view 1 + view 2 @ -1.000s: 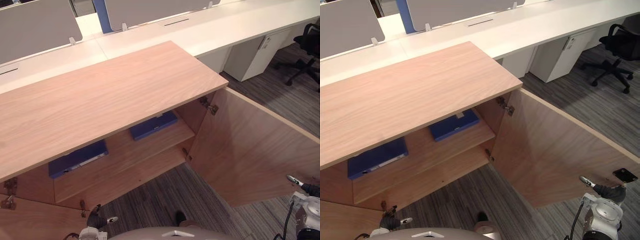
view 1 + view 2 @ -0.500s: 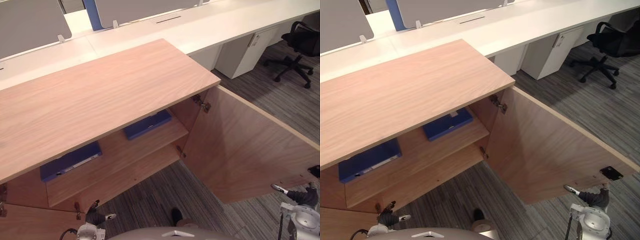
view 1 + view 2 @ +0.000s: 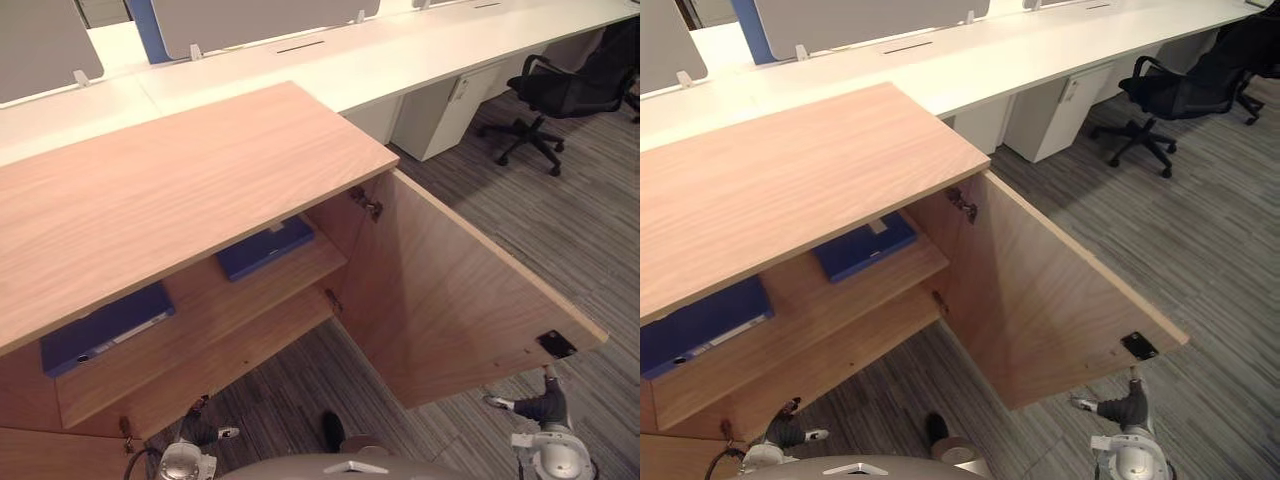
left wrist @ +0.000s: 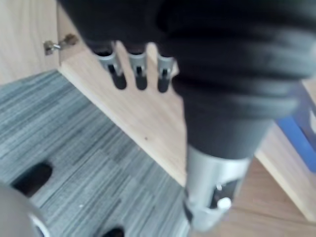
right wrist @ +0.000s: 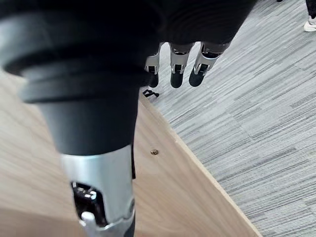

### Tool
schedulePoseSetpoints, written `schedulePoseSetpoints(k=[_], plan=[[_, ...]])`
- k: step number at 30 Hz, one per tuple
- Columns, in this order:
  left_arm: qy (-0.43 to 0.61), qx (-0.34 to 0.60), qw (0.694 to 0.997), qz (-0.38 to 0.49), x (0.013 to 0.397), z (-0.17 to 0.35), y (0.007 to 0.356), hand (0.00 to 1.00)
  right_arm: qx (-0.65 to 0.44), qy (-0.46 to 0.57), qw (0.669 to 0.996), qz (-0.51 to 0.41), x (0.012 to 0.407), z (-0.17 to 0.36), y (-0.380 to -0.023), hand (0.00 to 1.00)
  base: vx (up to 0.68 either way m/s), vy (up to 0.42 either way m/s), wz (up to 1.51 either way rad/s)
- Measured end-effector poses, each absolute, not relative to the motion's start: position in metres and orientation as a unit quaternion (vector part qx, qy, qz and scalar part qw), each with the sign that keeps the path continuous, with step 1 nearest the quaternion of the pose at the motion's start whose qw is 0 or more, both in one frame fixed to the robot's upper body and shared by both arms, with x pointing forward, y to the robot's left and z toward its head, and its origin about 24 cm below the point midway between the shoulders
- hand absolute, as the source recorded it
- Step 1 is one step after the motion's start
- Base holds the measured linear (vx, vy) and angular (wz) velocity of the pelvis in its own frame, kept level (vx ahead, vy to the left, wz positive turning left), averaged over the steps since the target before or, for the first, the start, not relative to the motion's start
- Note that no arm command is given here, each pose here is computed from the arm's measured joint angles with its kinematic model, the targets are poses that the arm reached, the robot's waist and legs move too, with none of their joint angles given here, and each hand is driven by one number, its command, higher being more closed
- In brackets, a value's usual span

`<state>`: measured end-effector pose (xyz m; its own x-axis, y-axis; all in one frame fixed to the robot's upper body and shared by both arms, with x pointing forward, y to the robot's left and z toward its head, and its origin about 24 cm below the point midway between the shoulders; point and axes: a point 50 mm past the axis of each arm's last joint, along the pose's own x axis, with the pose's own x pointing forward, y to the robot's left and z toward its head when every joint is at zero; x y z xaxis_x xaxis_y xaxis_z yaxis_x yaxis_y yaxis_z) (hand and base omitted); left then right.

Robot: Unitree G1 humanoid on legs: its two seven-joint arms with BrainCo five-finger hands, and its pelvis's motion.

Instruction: Walk over to the cabinet, pick up the folder, carry it to the office cabinet, place the folder inside the office cabinet, then close the office cabinet door

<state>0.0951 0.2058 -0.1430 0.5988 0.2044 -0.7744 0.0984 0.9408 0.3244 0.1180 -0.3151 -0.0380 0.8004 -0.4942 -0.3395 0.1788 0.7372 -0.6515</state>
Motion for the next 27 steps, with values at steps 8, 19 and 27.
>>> schedulePoseSetpoints(k=[8,19,27], plan=[[0.447,0.179,0.877,0.009,0.100,-0.145,0.200,0.00,-0.402,0.275,0.872,-0.052,0.112,-0.057,-0.282,0.00,-0.06,-0.031,-0.19],[0.423,0.197,0.884,-0.023,0.112,-0.142,0.190,0.00,-0.479,0.182,0.841,0.172,0.136,-0.072,-0.213,0.00,-0.03,0.000,0.04],[0.427,0.211,0.879,-0.020,0.108,-0.142,0.201,0.00,-0.480,0.190,0.840,0.168,0.145,-0.078,-0.212,0.00,0.01,0.043,0.12]])
